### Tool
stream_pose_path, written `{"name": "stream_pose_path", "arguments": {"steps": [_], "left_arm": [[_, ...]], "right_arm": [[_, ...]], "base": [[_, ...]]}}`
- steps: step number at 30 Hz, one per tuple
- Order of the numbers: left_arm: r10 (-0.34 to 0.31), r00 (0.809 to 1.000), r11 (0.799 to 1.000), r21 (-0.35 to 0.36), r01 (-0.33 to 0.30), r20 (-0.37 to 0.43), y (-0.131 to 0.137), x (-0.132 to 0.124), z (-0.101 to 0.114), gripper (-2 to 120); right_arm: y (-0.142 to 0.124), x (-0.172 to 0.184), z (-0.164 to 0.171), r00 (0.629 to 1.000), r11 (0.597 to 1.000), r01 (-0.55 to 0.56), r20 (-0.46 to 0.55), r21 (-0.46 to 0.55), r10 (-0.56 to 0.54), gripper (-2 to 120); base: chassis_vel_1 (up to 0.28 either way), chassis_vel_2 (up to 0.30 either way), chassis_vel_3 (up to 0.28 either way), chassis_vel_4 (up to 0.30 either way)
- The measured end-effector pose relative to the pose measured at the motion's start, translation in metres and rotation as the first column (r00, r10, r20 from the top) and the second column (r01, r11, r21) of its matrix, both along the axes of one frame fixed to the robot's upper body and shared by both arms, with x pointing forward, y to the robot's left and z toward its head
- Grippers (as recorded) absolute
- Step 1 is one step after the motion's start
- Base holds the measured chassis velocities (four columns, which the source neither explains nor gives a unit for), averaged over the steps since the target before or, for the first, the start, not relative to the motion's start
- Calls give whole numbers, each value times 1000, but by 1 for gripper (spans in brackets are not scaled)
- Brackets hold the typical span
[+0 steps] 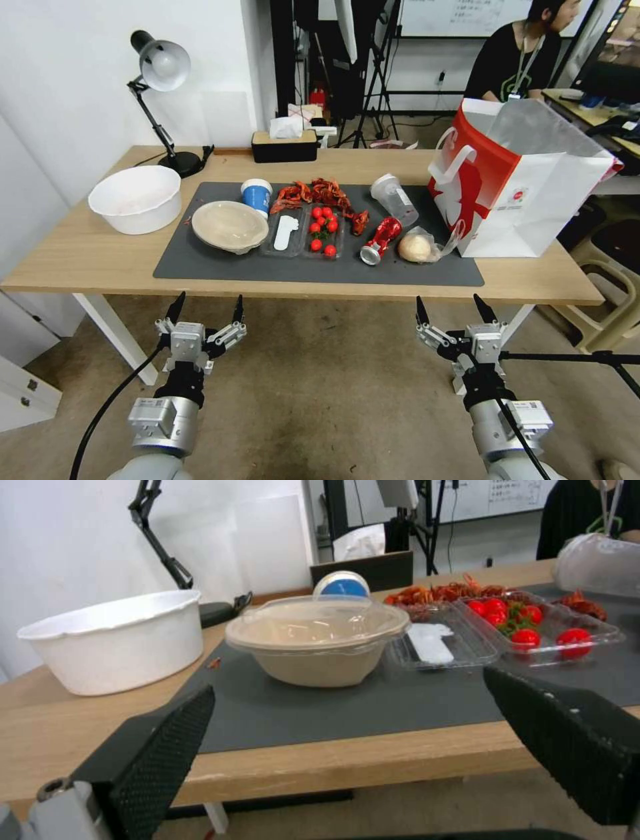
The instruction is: Pick up the trash from the table and place it into the takeout bag.
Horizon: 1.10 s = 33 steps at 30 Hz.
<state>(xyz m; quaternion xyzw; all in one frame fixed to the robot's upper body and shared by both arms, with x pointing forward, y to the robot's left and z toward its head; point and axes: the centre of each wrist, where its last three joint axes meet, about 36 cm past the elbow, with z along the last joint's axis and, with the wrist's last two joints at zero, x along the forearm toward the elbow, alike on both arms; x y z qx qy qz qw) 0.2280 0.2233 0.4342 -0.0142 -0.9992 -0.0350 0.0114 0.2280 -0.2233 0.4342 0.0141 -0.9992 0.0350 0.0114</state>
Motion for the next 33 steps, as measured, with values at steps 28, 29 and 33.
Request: {"name": "stream_pose_path", "arguments": {"steps": [28, 29, 33], "left_arm": [[31, 999, 999, -38, -32, -40, 3, 16, 10, 100], [40, 998, 998, -49, -42, -48, 5, 21, 14, 100], [49, 997, 996, -69, -53, -67, 6, 29, 21, 100]], "right_arm": [[-4, 25, 11, 999, 999, 27, -21, 37, -26, 100], [-6, 35, 17, 999, 998, 35, -21, 46, -34, 100], [-8, 50, 26, 999, 996, 42, -20, 74, -40, 100]], "base": [[0, 0, 0, 0], [0, 0, 0, 0], [0, 0, 0, 0]]}}
